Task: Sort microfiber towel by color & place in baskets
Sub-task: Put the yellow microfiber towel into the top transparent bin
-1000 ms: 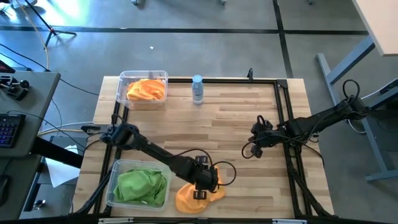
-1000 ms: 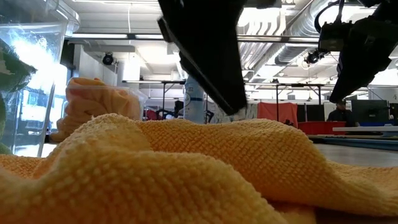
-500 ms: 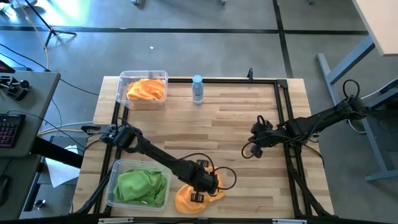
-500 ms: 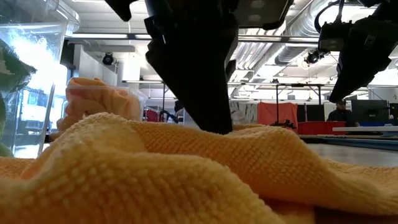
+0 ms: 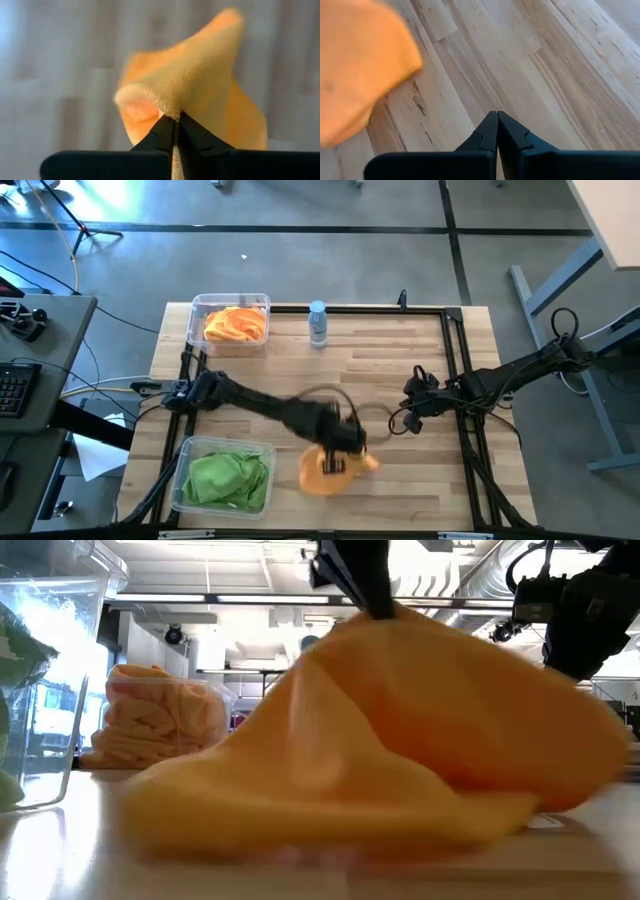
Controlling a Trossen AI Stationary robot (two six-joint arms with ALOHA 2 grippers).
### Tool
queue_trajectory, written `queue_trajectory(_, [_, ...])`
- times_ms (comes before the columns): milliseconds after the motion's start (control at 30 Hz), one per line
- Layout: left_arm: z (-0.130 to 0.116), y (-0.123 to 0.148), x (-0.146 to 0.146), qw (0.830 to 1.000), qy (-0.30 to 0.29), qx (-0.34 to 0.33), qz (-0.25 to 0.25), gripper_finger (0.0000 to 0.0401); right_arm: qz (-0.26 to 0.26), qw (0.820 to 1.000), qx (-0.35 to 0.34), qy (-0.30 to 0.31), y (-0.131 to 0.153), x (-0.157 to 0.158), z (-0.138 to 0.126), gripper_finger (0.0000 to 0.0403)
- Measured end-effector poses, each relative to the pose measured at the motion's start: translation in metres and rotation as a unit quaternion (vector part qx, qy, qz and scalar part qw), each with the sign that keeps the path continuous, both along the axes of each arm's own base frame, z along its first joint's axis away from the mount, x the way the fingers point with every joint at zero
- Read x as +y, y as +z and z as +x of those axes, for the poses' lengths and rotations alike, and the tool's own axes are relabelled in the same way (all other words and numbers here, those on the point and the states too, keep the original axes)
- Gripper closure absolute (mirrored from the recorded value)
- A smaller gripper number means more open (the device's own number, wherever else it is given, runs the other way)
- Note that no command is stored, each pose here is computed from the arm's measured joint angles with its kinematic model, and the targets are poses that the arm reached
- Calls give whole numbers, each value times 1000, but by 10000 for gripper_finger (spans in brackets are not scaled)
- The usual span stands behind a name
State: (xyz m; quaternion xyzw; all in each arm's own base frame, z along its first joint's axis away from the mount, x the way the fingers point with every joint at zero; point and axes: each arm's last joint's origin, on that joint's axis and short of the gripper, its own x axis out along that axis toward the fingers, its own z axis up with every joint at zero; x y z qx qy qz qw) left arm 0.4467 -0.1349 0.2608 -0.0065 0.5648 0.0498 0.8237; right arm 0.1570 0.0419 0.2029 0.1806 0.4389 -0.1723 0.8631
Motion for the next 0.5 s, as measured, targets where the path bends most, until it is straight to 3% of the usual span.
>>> queue_trajectory(167, [-14, 43, 38, 994, 81, 25, 64, 400, 0, 1000, 0, 0, 0, 0, 0, 403])
queue_trajectory(300, [-46, 65, 71, 985, 139, 65, 80, 400, -2, 1000, 6, 0, -1, 0, -1, 403])
queue_trajectory(500, [-100, 105, 116, 970, 229, 12, 85, 401, -5, 1000, 14, -1, -1, -1, -2, 403])
